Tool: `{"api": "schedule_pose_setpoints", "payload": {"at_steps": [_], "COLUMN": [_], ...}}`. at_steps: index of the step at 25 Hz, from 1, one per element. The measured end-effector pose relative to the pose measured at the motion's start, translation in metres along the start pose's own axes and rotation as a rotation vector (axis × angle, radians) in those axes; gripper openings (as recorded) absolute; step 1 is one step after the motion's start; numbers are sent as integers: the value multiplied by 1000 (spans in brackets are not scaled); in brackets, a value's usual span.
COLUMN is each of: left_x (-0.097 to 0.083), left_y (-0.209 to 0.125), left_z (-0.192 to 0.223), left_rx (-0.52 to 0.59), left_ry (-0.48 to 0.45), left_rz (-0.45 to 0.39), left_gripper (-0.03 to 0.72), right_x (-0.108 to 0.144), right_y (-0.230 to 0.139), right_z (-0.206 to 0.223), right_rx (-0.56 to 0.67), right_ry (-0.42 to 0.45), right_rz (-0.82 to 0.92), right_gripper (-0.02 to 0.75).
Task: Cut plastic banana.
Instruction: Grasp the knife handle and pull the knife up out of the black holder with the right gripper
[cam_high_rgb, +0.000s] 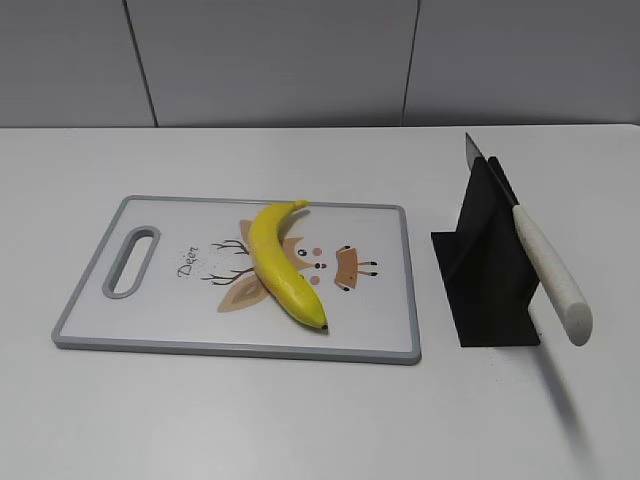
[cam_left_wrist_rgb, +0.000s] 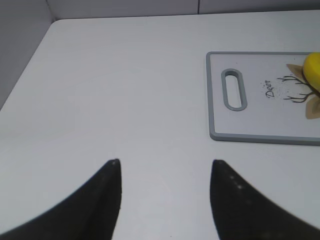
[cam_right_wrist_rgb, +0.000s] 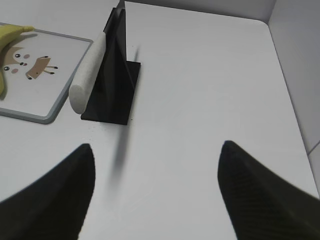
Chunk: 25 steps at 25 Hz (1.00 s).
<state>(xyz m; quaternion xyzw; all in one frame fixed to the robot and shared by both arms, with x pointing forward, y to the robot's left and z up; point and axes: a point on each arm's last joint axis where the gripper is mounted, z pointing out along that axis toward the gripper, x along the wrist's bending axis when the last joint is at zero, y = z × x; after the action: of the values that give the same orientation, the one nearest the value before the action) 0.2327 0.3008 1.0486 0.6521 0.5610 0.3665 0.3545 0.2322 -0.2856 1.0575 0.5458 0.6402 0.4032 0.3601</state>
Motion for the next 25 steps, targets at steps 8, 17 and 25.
{"api": "schedule_pose_setpoints", "payload": {"at_steps": [8,17,25], "left_x": [0,0,0], "left_y": [0,0,0], "left_z": [0,0,0], "left_rx": [0,0,0], "left_ry": [0,0,0], "left_rz": [0,0,0], "left_gripper": [560,560,560], "right_x": [0,0,-5], "right_y": [0,0,-1], "right_z": [0,0,0], "right_rx": [0,0,10], "right_ry": [0,-2,-57], "right_rz": [0,-5,-47], "right_gripper": [594,594,594]}}
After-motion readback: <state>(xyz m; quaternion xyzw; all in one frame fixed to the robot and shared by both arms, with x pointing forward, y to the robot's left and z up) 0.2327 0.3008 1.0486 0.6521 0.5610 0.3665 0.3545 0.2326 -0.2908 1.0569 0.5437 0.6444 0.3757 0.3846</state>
